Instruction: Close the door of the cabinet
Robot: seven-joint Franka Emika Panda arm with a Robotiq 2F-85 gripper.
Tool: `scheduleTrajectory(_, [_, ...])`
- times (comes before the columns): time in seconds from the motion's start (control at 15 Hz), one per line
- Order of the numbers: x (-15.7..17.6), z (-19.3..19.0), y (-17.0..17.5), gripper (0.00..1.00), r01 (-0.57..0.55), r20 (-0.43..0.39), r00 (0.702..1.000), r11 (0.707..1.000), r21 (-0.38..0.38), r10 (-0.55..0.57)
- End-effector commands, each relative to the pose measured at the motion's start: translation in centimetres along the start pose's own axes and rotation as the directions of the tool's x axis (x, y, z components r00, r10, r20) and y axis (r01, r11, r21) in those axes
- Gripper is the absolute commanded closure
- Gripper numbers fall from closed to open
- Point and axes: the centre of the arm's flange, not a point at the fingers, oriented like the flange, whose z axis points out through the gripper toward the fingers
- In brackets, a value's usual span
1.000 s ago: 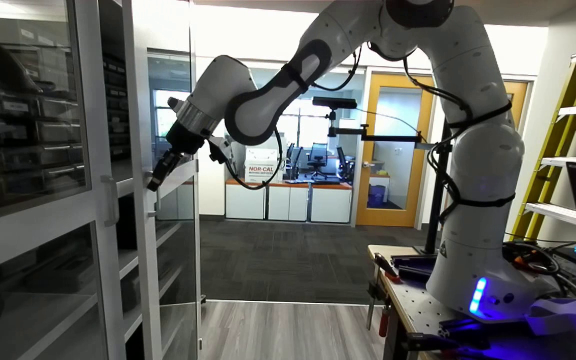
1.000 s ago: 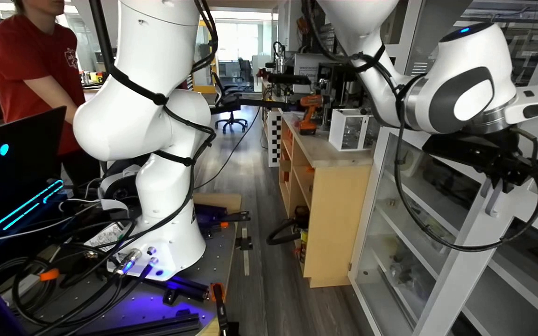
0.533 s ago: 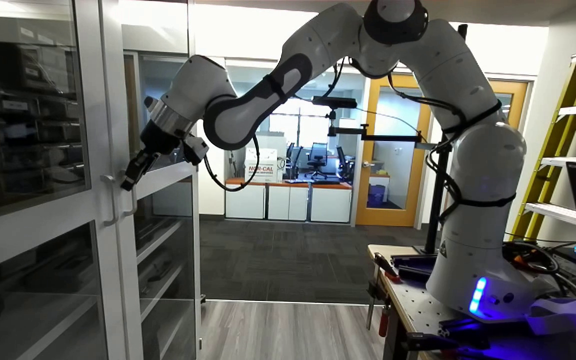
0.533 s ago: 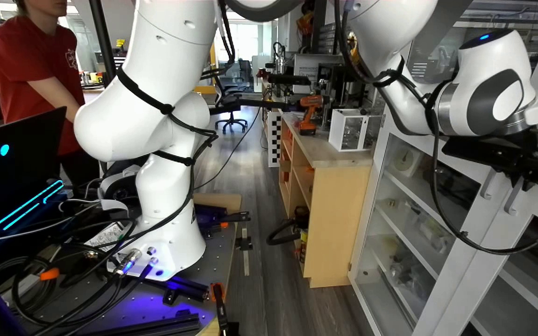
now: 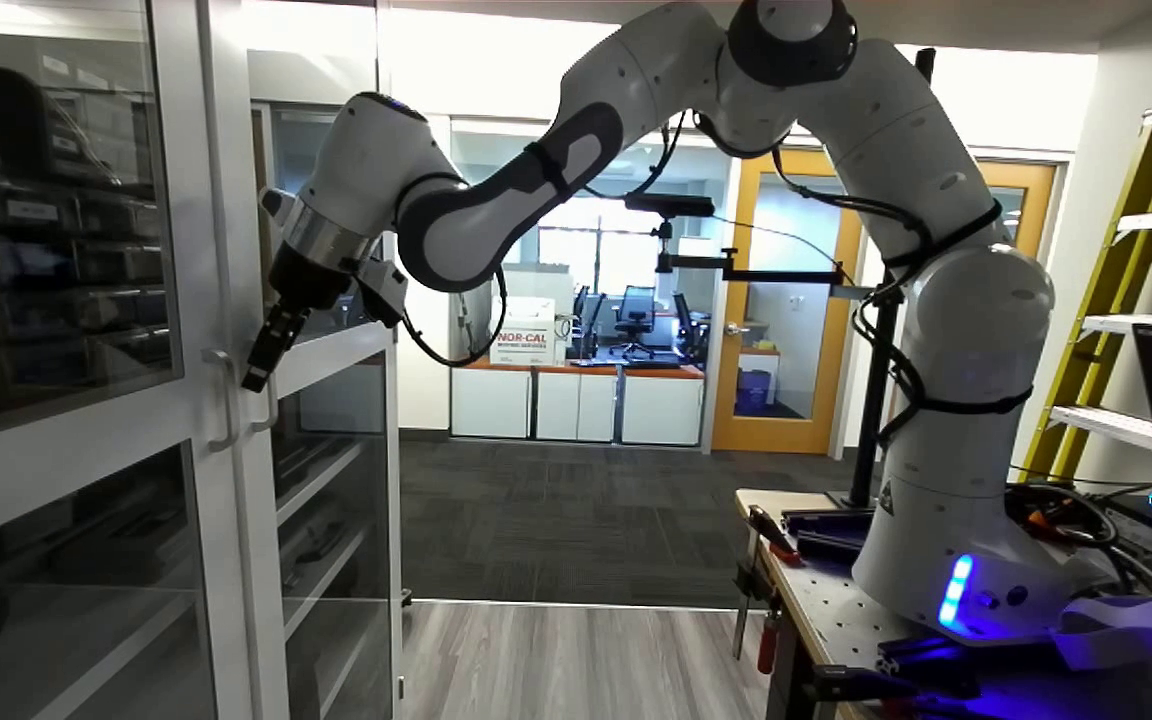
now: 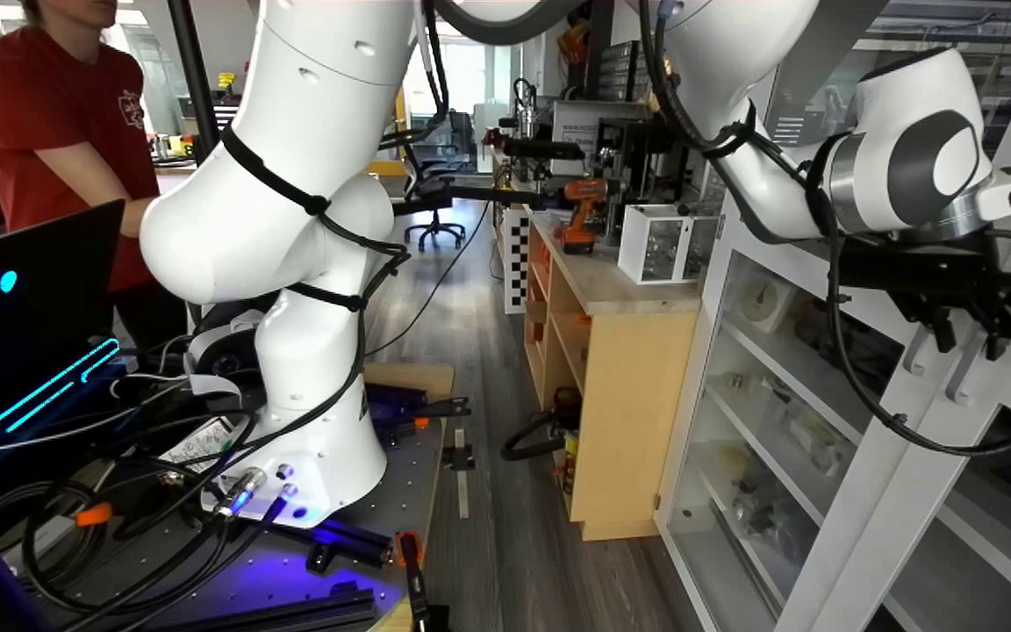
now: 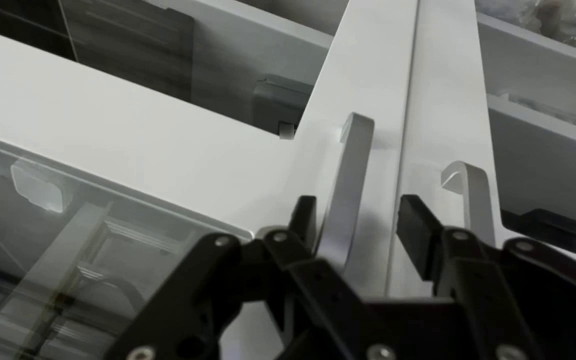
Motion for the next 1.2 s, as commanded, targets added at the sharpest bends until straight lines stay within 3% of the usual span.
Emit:
scheduleTrajectory(0.0, [2.2,-0.3,-0.6,0.19,0.056,0.028,0.998,0.997,-0.049,-0.055])
scheduleTrajectory(0.2, [2.4,-1.0,-1.1,0.02,0.088,0.056,0.995,0.994,-0.07,-0.085])
scheduleTrajectory(0.27, [2.4,-1.2,-1.2,0.01,0.099,0.062,0.994,0.992,-0.078,-0.095])
scheduleTrajectory(0.87, [0.4,-5.3,-0.7,0.0,0.102,0.162,0.984,0.985,-0.137,-0.079])
scheduleTrajectory(0.93, [1.4,-3.8,-0.5,0.0,0.121,0.127,0.986,0.987,-0.104,-0.107])
scheduleTrajectory(1.13, [1.3,-4.3,-0.4,0.0,0.112,0.143,0.985,0.988,-0.106,-0.096])
